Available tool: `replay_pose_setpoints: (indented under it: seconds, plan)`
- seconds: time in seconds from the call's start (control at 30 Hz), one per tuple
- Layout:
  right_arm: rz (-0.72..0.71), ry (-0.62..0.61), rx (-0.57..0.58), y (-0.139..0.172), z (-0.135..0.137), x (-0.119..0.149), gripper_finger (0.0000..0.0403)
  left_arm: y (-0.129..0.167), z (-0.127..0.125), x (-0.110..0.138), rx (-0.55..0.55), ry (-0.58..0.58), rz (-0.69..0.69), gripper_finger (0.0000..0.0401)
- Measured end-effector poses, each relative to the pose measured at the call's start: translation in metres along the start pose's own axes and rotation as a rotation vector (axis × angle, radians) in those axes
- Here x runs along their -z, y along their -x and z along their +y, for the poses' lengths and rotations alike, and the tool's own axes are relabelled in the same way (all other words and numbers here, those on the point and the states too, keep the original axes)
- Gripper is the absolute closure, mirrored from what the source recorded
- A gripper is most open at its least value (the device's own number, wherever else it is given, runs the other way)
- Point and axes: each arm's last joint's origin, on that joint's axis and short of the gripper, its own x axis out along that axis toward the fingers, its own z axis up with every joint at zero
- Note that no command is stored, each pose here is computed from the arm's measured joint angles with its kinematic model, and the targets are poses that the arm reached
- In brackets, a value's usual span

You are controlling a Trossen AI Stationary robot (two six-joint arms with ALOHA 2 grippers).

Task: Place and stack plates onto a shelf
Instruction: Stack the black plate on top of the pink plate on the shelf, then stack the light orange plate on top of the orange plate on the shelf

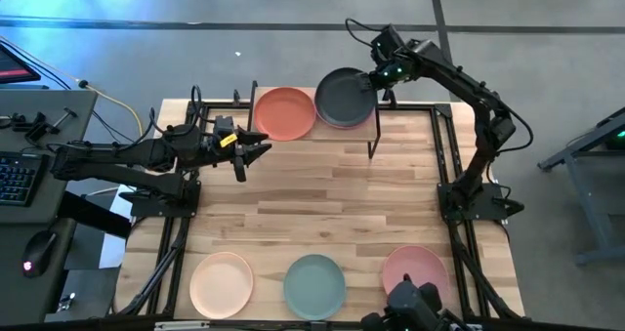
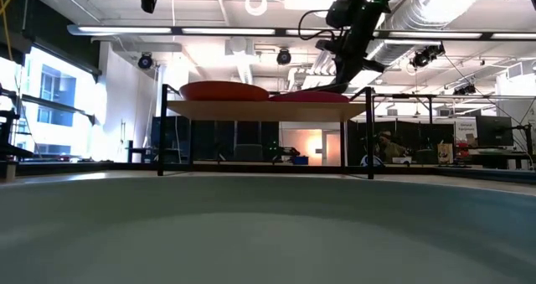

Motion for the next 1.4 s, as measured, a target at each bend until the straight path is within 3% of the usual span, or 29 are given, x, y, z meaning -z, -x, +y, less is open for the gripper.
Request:
replay_pose_setpoints:
  seconds: [0.3,0.6,0.8,1.03,1.23,1.4]
  plan:
    - [0.022,0.007,-0.044,0.0,0.004,0.002,0.0391,0.0,0.0,0.0,0.0,-0.001,0.0,0.0247]
    - [0.027,0.031,-0.047,0.001,0.004,0.003,0.0292,0.0,0.0,0.0,0.001,-0.001,0.0,0.0247]
    - [0.063,0.072,-0.129,0.007,0.002,0.005,0.025,0.0,0.0,0.0,0.001,-0.001,0.0,0.0247]
    - [0.046,0.229,-0.147,0.046,0.001,0.02,0.0245,0.0,0.0,0.0,0.0,-0.001,-0.001,0.0247]
    - [-0.089,0.349,-0.22,0.099,0.012,0.043,0.0245,-0.001,0.004,-0.004,0.006,0.024,-0.023,0.0247]
    - [-0.243,0.327,-0.347,0.111,0.015,0.09,0.0245,-0.003,0.011,-0.008,0.027,0.034,-0.033,0.0247]
